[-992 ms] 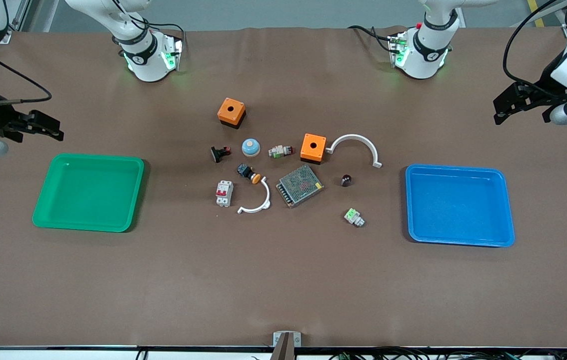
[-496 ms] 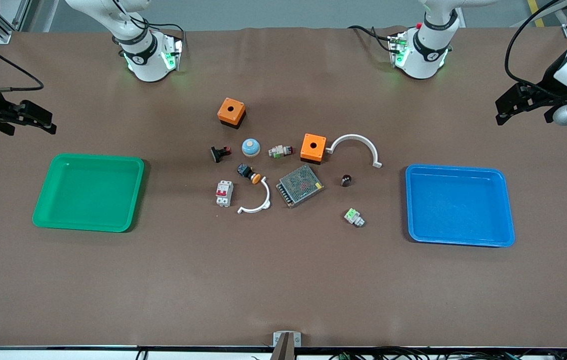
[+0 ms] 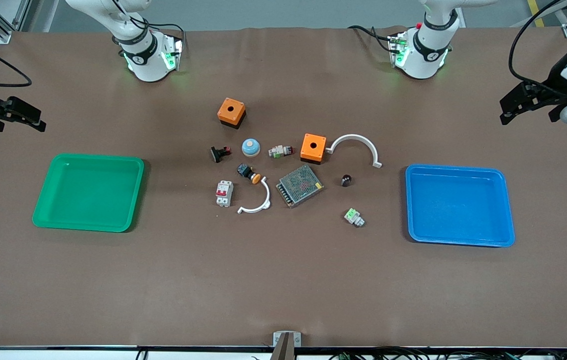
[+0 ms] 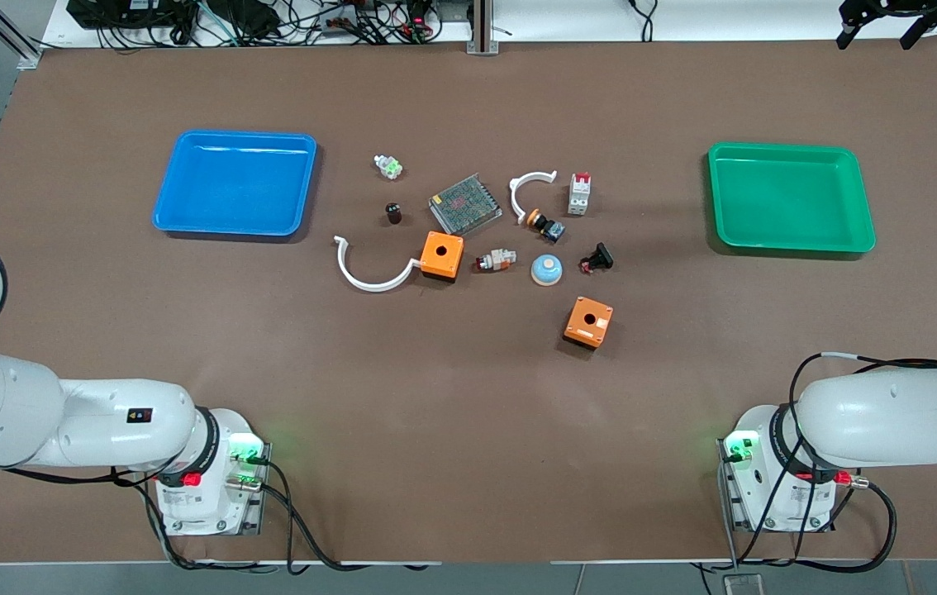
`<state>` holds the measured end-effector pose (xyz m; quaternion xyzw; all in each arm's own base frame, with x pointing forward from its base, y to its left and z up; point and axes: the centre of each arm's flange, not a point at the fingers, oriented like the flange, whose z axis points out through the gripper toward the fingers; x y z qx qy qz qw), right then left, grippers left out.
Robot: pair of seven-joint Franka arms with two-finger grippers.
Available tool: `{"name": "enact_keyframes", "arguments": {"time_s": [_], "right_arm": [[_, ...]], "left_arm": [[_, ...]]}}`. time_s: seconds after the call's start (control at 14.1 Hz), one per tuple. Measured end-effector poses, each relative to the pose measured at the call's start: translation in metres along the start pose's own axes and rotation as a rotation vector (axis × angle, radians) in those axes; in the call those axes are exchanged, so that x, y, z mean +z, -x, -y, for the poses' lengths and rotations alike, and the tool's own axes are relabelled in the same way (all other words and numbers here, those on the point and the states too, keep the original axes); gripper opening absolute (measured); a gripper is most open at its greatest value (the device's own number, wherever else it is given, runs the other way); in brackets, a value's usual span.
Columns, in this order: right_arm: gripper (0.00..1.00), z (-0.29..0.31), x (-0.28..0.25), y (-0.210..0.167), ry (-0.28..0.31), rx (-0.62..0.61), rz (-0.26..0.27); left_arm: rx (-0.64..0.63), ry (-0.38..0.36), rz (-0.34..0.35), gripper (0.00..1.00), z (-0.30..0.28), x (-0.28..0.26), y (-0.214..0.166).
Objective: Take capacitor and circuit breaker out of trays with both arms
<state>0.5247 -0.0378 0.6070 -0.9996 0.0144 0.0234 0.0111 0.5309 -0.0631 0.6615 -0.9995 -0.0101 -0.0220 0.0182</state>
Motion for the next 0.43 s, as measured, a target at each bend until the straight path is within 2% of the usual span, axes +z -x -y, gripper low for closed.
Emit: {"name": "enact_keyframes", "arguments": {"time_s": [0.43], "right_arm": [[1.0, 0.0007, -0.0059, 0.0028, 0.0, -0.001, -0.016]], "left_arm": [[0.018, -0.001, 0.006, 1.0, 0.0004, 0.0002, 0.0007]]}}
